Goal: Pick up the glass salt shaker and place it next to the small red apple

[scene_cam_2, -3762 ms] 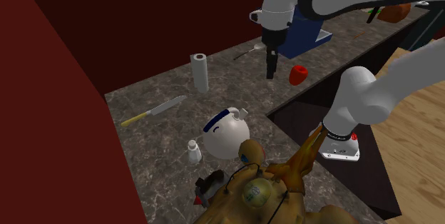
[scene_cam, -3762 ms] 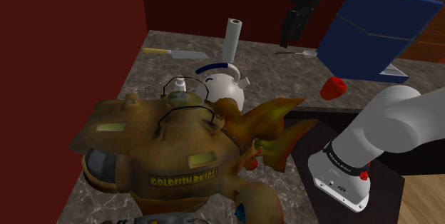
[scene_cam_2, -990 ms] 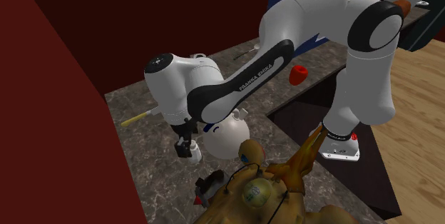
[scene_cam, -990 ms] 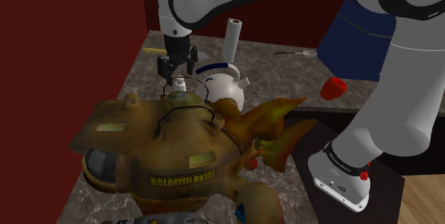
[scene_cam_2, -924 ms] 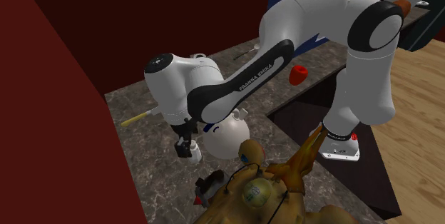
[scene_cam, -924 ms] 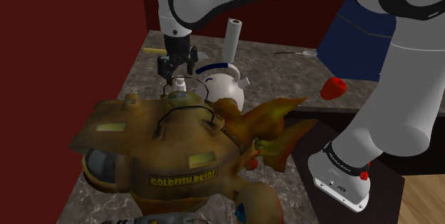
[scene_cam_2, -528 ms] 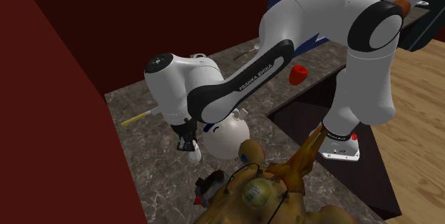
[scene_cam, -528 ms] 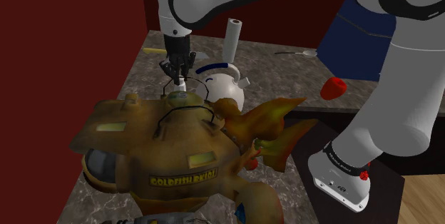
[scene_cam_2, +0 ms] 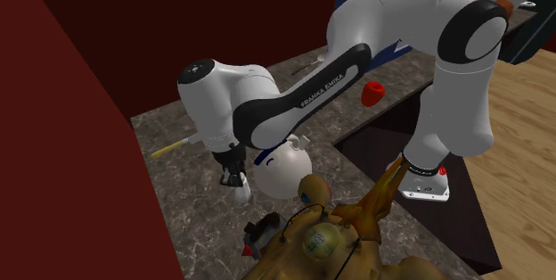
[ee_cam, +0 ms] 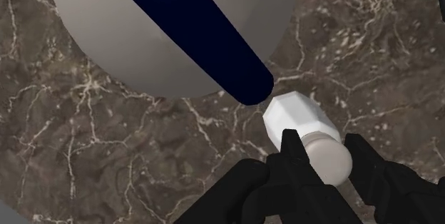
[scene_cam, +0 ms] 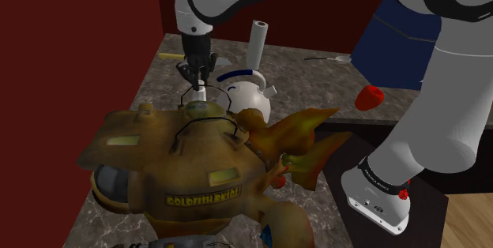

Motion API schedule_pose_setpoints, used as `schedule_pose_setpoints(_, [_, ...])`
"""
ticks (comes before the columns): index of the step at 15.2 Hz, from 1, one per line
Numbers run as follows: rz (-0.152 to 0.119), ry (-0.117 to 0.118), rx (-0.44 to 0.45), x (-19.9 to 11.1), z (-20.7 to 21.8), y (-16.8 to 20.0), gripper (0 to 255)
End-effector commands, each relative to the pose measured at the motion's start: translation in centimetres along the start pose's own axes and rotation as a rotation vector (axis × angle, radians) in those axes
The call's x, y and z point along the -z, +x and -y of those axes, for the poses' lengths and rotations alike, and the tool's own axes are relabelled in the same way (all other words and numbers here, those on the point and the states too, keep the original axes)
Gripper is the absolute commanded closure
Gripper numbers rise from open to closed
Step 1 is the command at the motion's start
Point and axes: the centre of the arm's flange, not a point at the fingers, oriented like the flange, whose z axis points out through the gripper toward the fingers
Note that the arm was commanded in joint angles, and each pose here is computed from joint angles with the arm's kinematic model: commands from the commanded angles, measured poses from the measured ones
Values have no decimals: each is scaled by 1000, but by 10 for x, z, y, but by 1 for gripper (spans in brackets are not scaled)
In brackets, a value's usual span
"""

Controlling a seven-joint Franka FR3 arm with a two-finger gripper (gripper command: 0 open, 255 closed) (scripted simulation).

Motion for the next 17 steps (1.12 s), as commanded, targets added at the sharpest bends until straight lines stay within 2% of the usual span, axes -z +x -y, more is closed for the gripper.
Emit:
schedule_pose_setpoints(1, [0,0,0,10,-1,0,255])
schedule_pose_setpoints(17, [0,0,0,94,0,-9,255])
